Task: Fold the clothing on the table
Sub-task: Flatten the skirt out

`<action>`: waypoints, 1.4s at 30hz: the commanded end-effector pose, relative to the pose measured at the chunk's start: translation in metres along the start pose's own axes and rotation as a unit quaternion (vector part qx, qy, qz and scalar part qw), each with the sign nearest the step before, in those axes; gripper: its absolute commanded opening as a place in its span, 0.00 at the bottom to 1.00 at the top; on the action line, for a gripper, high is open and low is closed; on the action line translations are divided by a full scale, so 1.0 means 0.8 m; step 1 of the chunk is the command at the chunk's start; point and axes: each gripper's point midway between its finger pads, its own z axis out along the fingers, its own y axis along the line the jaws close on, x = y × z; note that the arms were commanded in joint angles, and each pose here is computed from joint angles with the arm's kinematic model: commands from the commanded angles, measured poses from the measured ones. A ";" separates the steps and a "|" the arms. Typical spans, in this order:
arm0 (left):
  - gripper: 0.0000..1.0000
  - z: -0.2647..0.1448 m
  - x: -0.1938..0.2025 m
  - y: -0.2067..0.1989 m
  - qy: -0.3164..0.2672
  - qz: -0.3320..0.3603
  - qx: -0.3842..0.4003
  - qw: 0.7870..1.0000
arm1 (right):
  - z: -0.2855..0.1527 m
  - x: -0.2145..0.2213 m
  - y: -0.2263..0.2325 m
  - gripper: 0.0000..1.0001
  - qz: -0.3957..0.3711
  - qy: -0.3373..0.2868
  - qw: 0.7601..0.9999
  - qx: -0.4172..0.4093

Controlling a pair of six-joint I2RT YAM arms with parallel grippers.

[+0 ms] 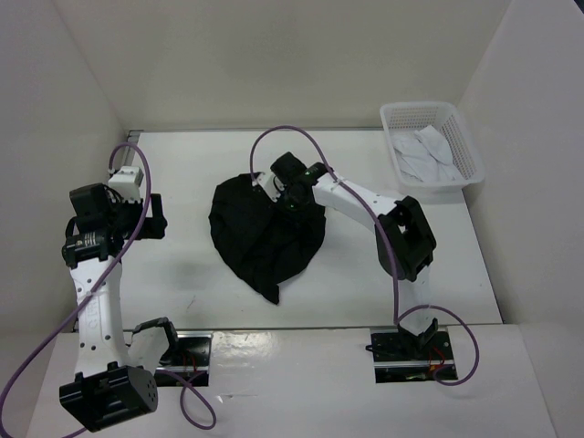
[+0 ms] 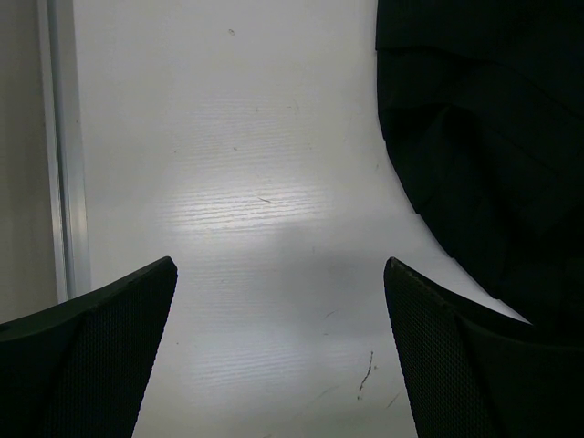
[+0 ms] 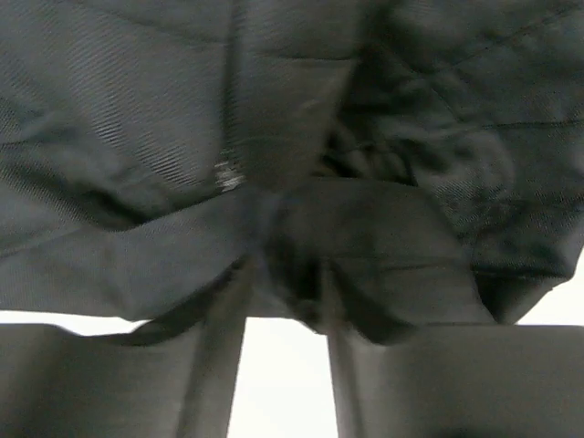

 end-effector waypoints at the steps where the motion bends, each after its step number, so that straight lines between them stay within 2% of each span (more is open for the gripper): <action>1: 1.00 -0.002 -0.008 0.000 -0.017 -0.005 -0.004 1.000 | 0.006 -0.012 -0.019 0.32 0.003 -0.014 0.999 0.045; 2: 1.00 -0.002 -0.008 0.000 -0.017 -0.005 -0.004 1.000 | 0.009 -0.009 -0.025 0.16 0.003 -0.011 0.998 0.060; 4: 1.00 -0.002 -0.008 -0.002 -0.018 -0.005 0.001 1.000 | 0.010 -0.006 -0.032 0.02 0.008 -0.007 0.997 0.078; 5: 1.00 -0.002 -0.008 -0.002 -0.018 -0.005 0.001 1.000 | 0.009 -0.007 -0.039 0.00 0.013 -0.008 0.995 0.095; 9: 1.00 -0.005 -0.010 -0.004 -0.023 -0.003 0.004 1.000 | -0.032 -0.030 -0.049 0.00 0.014 -0.040 0.992 0.118; 13: 1.00 -0.005 -0.010 -0.004 -0.023 -0.003 0.004 1.000 | -0.139 -0.066 -0.059 0.00 0.022 -0.127 0.986 0.108; 15: 1.00 -0.005 -0.011 -0.006 -0.024 -0.003 0.009 1.000 | -0.177 -0.063 -0.061 0.00 0.021 -0.151 0.984 0.088; 18: 1.00 -0.001 -0.010 -0.007 -0.021 0.005 0.015 1.000 | -0.242 -0.046 -0.080 0.00 0.028 -0.193 0.976 0.099; 19: 0.92 0.001 -0.008 -0.017 -0.017 0.014 0.041 0.999 | -0.271 -0.026 -0.085 0.00 0.036 -0.207 0.972 0.110; 22: 0.78 0.010 -0.011 -0.042 -0.011 0.035 0.088 0.995 | -0.257 0.012 -0.069 0.00 0.031 -0.183 0.978 0.099; 24: 0.82 0.019 -0.016 -0.056 0.003 0.056 0.108 0.993 | -0.220 0.054 -0.052 0.00 0.025 -0.136 0.987 0.076; 26: 0.89 0.029 -0.020 -0.063 0.014 0.070 0.115 0.991 | -0.202 0.084 -0.047 0.18 0.034 -0.099 0.991 0.077; 27: 0.90 0.042 -0.013 -0.073 0.038 0.086 0.127 0.987 | -0.185 0.113 -0.050 0.26 0.042 -0.058 0.993 0.092; 29: 0.91 0.061 -0.012 -0.092 0.063 0.111 0.144 0.981 | -0.184 0.144 -0.058 0.36 0.049 -0.017 0.991 0.126; 30: 0.91 0.068 -0.007 -0.097 0.080 0.120 0.142 0.979 | -0.174 0.162 -0.056 0.36 0.051 0.007 0.990 0.129; 32: 0.91 0.081 -0.007 -0.113 0.096 0.147 0.149 0.973 | -0.183 0.174 -0.056 0.34 0.052 0.014 0.988 0.146; 33: 0.90 0.092 -0.006 -0.134 0.113 0.172 0.158 0.966 | -0.185 0.179 -0.053 0.24 0.052 0.018 0.988 0.144; 35: 0.90 0.107 -0.005 -0.159 0.128 0.202 0.172 0.956 | -0.194 0.186 -0.052 0.16 0.068 0.015 0.987 0.143; 36: 0.92 0.109 -0.012 -0.185 0.117 0.222 0.191 0.949 | -0.194 0.190 -0.051 0.13 0.073 0.019 0.988 0.138; 37: 0.94 0.111 -0.028 -0.197 0.101 0.232 0.194 0.948 | -0.194 0.190 -0.051 0.15 0.073 0.019 0.988 0.138; 40: 1.00 0.123 -0.046 -0.248 0.066 0.295 0.211 0.929 | -0.204 0.211 -0.066 0.44 0.105 0.028 0.980 0.166; 41: 1.00 0.130 -0.055 -0.273 0.047 0.336 0.207 0.918 | -0.218 0.217 -0.078 0.60 0.129 0.014 0.974 0.185; 42: 1.00 0.139 -0.065 -0.270 0.038 0.345 0.191 0.918 | -0.225 0.222 -0.087 0.60 0.147 0.006 0.969 0.198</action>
